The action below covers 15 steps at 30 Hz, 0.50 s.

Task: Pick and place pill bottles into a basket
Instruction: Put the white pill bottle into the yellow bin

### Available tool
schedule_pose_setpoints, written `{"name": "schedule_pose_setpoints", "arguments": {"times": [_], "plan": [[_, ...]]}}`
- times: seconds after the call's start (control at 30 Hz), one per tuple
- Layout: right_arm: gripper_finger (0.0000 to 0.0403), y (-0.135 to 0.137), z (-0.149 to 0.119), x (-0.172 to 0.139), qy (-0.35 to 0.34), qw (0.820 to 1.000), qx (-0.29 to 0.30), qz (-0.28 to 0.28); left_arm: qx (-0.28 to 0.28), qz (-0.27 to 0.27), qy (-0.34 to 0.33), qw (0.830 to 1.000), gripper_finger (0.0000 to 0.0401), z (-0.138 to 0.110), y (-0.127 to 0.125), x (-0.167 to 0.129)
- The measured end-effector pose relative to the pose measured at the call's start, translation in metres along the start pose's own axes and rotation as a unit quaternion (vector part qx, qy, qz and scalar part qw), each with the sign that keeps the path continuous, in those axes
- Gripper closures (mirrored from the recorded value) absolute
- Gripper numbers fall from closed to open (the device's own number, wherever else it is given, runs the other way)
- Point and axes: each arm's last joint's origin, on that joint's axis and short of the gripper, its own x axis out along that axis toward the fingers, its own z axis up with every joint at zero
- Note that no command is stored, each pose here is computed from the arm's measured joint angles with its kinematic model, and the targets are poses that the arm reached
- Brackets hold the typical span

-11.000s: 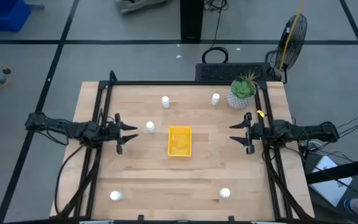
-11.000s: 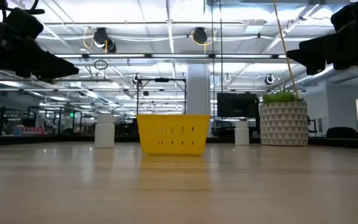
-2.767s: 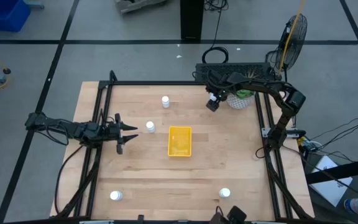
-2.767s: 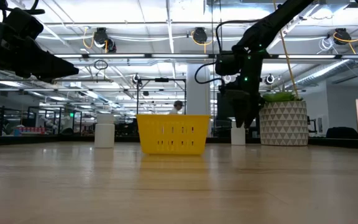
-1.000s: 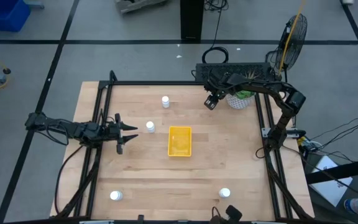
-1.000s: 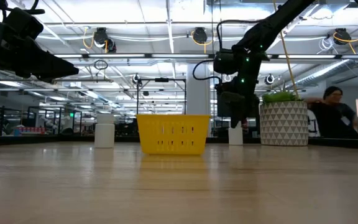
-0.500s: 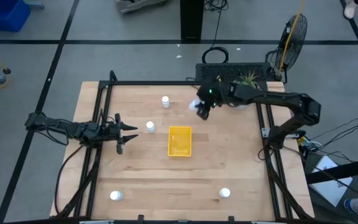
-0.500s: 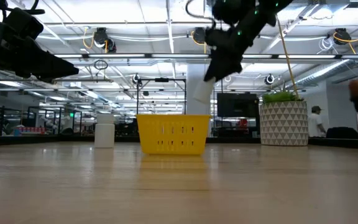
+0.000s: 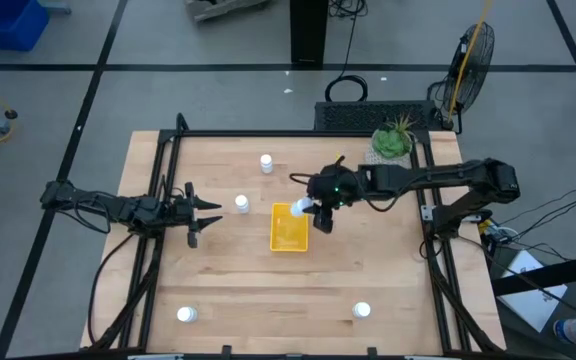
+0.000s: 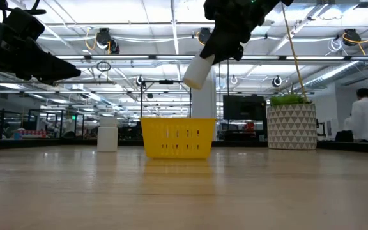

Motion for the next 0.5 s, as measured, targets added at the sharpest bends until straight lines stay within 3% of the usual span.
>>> {"name": "schedule_pose_setpoints", "arguments": {"times": [0.23,0.5], "plan": [[0.0256,0.008,0.013,-0.011,0.019,0.999,-0.011,-0.024,0.001,0.000,0.000,1.000,0.0249,0.000,0.000,0.000],[0.0256,0.013,0.025,0.002,0.072,0.996,-0.030,-0.043,0.000,0.001,0.000,1.000,0.0249,0.000,0.000,0.000]]}}
